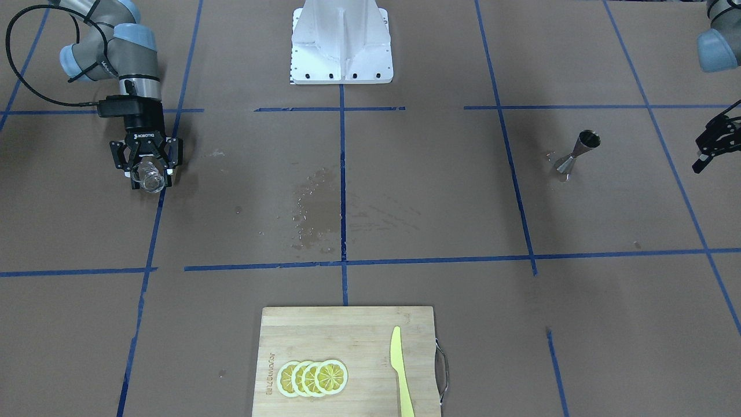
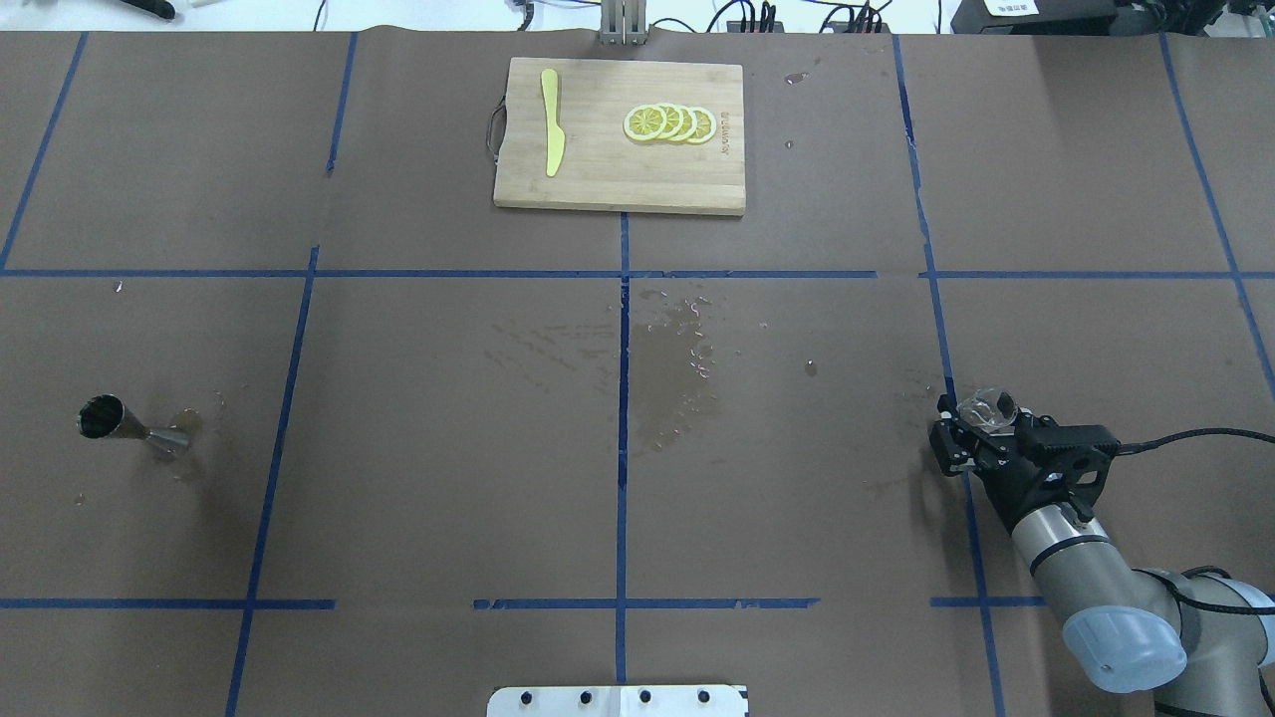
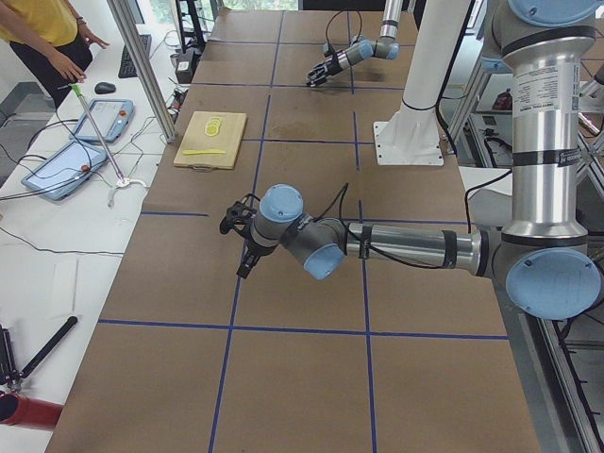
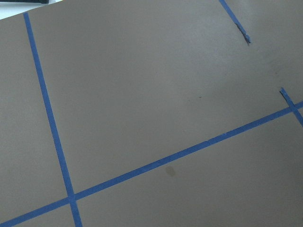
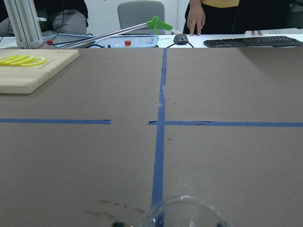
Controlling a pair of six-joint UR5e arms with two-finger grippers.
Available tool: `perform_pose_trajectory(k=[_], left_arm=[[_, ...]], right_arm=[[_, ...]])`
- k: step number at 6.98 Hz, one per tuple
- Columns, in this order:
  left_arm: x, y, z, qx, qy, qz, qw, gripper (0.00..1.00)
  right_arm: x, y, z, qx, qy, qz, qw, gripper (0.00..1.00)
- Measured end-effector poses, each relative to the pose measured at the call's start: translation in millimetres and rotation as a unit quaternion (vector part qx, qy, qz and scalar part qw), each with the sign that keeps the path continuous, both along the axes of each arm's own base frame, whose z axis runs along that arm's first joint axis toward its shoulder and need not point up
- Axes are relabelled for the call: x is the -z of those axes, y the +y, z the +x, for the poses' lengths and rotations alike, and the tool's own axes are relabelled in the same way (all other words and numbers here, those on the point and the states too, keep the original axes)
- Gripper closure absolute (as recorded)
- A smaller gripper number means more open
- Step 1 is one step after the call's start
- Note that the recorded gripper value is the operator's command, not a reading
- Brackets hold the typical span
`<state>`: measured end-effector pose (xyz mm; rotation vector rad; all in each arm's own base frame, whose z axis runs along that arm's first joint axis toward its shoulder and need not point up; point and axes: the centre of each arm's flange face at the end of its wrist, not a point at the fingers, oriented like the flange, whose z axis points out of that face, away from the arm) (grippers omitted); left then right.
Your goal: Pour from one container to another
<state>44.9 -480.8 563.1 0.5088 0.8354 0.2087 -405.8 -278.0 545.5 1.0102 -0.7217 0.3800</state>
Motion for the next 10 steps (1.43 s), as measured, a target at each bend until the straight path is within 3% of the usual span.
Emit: perform_pose_trajectory(k=[2,5,7,8,10], left_arm=[[-0.9,0.7,-0.3,0.000,0.000,-0.001,1.0000,0.00],[-1.9,1.5,-1.0,0.001,0.000,-0.002,1.0000,0.00],[-3.3,2.1,-1.3,0.000,-0.001,-0.002,1.0000,0.00],[-5.4,2.6,-1.2,-0.003,-0.004,-0.001,1.0000,0.00],[-11.1,3.7,-2.6,-0.010,-0.013,0.008,0.9998,0.00]], right_arm=[[12.9,3.9,2.1,0.022,-0.014,-0.010,0.9996,0.00],[27.9,28.1,57.4,0.114,-0.023,-0.062,0.9913,0.00],[35.5,41.7,99.2,0.184,-0.012,-0.100,0.9778,0.00],[38.0,32.1,122.0,0.214,-0.004,-0.119,0.9696,0.00],[26.0,-16.0,188.7,0.275,0.006,-0.157,0.9483,0.00]])
